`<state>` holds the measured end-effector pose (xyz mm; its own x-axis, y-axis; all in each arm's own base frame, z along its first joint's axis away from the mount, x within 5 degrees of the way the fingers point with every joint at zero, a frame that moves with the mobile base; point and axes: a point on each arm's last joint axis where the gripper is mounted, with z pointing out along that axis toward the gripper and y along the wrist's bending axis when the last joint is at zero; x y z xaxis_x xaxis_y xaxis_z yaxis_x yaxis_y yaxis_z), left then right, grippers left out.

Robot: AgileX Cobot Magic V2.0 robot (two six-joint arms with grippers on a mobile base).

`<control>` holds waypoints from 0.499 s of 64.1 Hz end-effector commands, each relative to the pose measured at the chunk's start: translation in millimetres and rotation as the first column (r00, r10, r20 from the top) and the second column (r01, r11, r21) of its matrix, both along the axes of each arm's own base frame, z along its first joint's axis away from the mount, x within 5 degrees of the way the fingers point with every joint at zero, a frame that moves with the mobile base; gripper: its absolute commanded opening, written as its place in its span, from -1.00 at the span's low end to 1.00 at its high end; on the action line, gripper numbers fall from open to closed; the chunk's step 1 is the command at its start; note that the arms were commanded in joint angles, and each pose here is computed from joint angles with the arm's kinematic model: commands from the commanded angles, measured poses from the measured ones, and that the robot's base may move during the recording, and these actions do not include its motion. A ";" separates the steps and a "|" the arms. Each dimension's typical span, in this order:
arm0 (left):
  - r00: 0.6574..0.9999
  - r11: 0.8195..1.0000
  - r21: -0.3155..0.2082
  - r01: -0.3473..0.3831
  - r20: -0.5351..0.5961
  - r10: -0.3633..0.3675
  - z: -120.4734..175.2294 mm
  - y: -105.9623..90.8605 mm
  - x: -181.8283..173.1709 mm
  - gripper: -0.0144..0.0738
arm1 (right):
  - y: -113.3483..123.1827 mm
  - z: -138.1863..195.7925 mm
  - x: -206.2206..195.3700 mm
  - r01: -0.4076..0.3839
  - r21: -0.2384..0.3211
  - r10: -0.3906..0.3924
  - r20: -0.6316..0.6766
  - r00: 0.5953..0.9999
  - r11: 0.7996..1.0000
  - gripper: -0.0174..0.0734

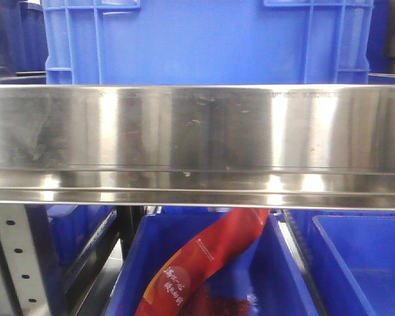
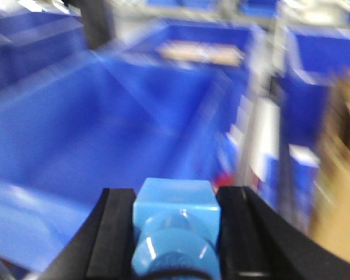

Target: Grab block from conveyor and place in blue bin

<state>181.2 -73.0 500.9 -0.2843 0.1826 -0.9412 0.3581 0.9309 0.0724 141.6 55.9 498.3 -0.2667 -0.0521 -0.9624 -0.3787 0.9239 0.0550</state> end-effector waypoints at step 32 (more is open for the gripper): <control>0.970 0.988 0.078 0.130 -0.216 -0.110 -55.8 -106.8 138.7 -0.92 | 96.6 -48.6 132.0 -0.163 -0.075 0.144 -0.213 0.966 0.984 -0.95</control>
